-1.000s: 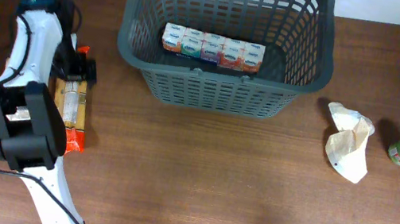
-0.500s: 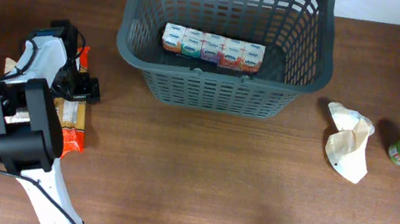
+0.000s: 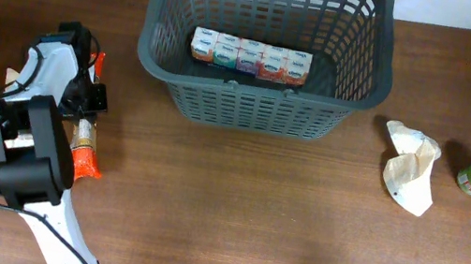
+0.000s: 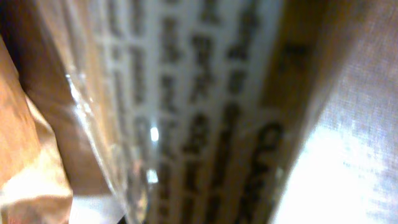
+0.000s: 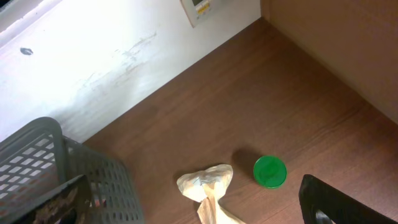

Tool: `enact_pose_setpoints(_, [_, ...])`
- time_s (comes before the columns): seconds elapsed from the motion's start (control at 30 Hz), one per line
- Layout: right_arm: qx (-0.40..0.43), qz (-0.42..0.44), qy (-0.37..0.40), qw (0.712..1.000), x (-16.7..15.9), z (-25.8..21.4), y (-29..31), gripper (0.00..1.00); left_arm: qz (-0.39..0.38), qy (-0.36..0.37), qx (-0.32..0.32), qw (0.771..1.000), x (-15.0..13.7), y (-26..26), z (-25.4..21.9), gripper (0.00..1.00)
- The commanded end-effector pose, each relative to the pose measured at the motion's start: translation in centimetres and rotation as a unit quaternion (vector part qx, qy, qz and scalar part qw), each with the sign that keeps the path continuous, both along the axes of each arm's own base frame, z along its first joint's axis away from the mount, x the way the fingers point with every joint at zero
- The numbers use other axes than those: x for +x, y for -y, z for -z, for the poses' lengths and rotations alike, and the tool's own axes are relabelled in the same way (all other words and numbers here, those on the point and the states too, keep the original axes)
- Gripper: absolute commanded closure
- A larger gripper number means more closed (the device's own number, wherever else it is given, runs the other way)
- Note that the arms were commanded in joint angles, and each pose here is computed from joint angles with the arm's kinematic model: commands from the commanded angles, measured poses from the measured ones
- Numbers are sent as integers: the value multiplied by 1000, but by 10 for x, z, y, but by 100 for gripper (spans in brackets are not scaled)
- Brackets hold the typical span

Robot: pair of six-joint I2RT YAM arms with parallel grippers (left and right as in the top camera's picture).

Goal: Pack container
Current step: 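Carry the pasta package into the basket and release it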

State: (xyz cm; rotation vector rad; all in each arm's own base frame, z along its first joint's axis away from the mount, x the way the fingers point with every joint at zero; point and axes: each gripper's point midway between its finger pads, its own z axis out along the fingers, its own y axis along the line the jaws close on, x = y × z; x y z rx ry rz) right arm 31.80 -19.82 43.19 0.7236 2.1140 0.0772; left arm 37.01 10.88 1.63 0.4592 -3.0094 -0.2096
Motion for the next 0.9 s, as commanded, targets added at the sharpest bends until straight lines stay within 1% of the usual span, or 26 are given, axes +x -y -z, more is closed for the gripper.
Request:
enact_pose_setpoints(0.0, [3,4,-2,1000,0,2,2,1,1,12,-15,1000,19,-2,-31,98])
enact_pose_setpoints(0.03, [2,3,-2,1000,0,2,2,1,2,22,-13,1000,25,-3,-42,98])
enact_pose_setpoints(0.13, [3,4,-2,1000,0,2,2,1,3,102,5,995,61,-11,-111,98])
enact_pose_setpoints(0.2, [2,3,-2,1000,0,2,2,1,7,174,13,985,83,-11,-167,98])
enact_pose_setpoints(0.23, [2,3,-2,1000,0,2,2,1,10,207,18,978,90,-10,-193,98])
enact_pose_setpoints(0.27, [3,4,-2,1000,0,2,2,1,20,290,37,956,103,-7,-255,98])
enact_pose_setpoints(0.33, [3,4,-2,1000,0,2,2,2,63,363,59,928,110,2,-311,98])
enact_pose_setpoints(0.37, [2,3,-2,1000,0,2,2,1,97,394,75,911,111,8,-338,98])
enact_pose_setpoints(0.47, [2,3,-2,1000,0,2,2,1,224,469,125,845,111,41,-406,98])
enact_pose_setpoints(0.5, [3,4,-2,1000,0,2,2,1,271,492,144,815,110,58,-429,98])
enact_pose_setpoints(0.6, [2,3,-2,1000,0,2,2,1,379,528,186,737,104,105,-470,98])
enact_pose_setpoints(0.7, [2,3,-2,1000,0,2,2,1,497,524,217,656,101,165,-485,98])
enact_pose_setpoints(0.77, [3,3,-2,1000,0,2,2,2,573,502,229,605,98,205,-480,98])
enact_pose_setpoints(0.87, [2,3,-2,1000,0,2,2,1,655,469,220,550,100,257,-456,98])
